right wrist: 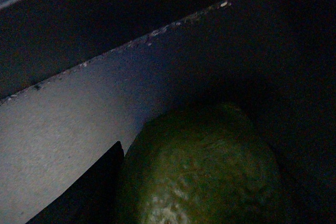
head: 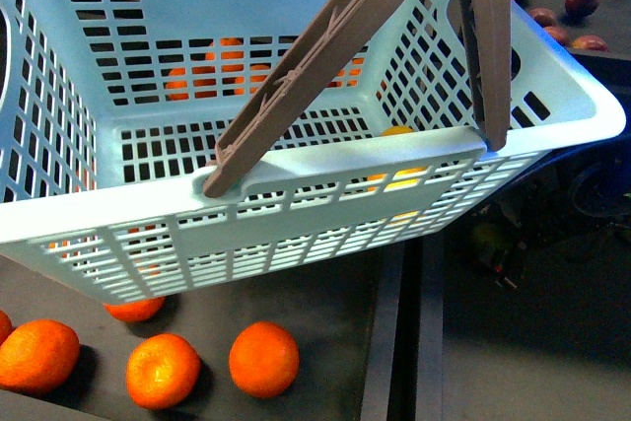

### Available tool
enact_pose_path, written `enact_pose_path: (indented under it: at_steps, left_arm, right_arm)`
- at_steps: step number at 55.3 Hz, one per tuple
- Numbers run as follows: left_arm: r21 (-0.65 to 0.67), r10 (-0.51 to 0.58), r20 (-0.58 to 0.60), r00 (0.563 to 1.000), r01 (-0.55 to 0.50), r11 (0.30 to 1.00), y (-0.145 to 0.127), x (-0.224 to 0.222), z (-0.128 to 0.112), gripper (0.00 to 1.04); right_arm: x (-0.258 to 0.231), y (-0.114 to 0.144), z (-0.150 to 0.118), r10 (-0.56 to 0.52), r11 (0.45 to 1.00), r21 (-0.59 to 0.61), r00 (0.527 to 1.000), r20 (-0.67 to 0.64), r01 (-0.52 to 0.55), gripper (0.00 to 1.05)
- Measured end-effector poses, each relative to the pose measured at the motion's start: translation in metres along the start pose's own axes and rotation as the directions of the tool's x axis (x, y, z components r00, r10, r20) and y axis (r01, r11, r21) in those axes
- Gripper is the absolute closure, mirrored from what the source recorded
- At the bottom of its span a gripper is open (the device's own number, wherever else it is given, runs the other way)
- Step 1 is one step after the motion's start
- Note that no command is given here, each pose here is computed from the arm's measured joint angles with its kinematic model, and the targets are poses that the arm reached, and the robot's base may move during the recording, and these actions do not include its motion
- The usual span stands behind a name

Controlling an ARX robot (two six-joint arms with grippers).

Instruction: Pick mango and avocado into basket

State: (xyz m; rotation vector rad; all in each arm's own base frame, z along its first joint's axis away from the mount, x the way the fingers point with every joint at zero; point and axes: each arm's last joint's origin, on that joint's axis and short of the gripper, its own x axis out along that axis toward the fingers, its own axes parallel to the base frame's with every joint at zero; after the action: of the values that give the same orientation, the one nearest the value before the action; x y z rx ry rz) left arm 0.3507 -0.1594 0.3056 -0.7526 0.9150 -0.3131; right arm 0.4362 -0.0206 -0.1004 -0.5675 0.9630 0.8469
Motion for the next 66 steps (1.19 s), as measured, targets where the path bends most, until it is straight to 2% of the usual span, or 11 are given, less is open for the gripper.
enact_pose_path:
  at_steps: [11,26,34,47,57,66]
  left_arm:
    - [0.0,-0.002,-0.002,1.0,0.002,1.0,0.0,0.0,0.0,0.97]
    - [0.0,-0.002,-0.003,1.0,0.002,1.0,0.0,0.0,0.0,0.97]
    - [0.0,-0.002,-0.002,1.0,0.002,1.0,0.0,0.0,0.0,0.97]
    - [0.0,-0.002,-0.002,1.0,0.002,1.0,0.0,0.0,0.0,0.97]
    - [0.0,-0.002,-0.003,1.0,0.002,1.0,0.0,0.0,0.0,0.97]
    - [0.0,-0.002,-0.002,1.0,0.002,1.0,0.0,0.0,0.0,0.97]
  right_arm:
    - [-0.025,0.003,-0.011,-0.032,0.997,0.069,0.999,0.039,0.03,0.37]
    - [-0.108,0.004,-0.022,-0.21,0.969,0.17,0.961,0.178,0.18,0.37]
    - [-0.158,0.028,-0.038,-0.283,0.945,0.239,0.924,0.257,0.223,0.37]
    - [-0.225,0.072,-0.063,-0.34,0.913,0.341,0.881,0.33,0.224,0.37]
    - [-0.277,0.1,-0.072,-0.44,0.866,0.427,0.802,0.404,0.26,0.37]
    - [-0.308,0.122,-0.056,-0.522,0.823,0.502,0.701,0.486,0.265,0.37]
